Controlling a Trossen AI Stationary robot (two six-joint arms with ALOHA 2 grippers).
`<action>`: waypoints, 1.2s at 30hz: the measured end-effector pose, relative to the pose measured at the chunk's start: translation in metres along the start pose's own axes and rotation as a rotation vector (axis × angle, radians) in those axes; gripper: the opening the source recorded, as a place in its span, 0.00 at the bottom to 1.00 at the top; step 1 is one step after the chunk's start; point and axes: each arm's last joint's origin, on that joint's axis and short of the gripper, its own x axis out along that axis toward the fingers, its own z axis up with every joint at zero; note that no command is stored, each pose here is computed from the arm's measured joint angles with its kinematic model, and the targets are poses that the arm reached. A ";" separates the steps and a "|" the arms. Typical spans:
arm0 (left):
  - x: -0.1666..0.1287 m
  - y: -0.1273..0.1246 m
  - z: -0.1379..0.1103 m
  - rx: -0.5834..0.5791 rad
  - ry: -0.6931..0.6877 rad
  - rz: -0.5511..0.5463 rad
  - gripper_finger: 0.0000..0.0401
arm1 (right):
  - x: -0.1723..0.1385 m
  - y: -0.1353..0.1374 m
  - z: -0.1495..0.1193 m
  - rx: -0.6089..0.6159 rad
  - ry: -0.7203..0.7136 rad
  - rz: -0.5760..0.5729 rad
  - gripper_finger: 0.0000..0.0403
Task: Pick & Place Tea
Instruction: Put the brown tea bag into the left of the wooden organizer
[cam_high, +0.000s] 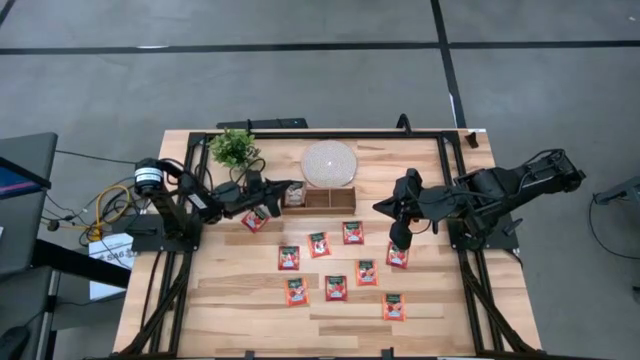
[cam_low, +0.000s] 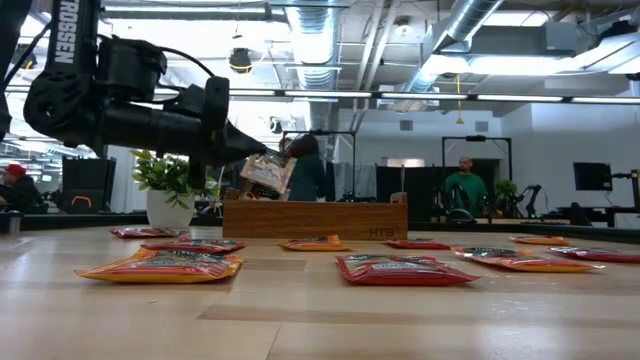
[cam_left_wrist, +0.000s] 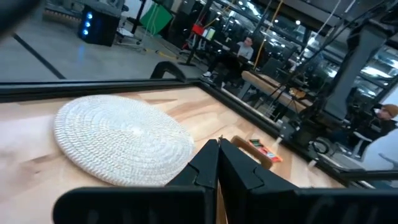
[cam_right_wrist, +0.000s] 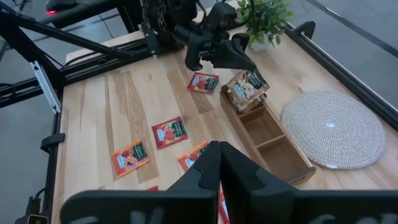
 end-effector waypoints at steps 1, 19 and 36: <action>0.000 0.000 -0.001 0.002 0.007 0.006 0.00 | 0.000 0.000 0.000 0.000 0.000 0.000 0.00; 0.000 0.005 -0.007 0.037 0.058 0.069 0.00 | 0.000 0.000 0.001 0.003 -0.005 0.003 0.00; 0.005 0.001 -0.004 0.003 0.035 0.059 0.00 | 0.000 0.000 0.001 0.003 -0.006 0.004 0.00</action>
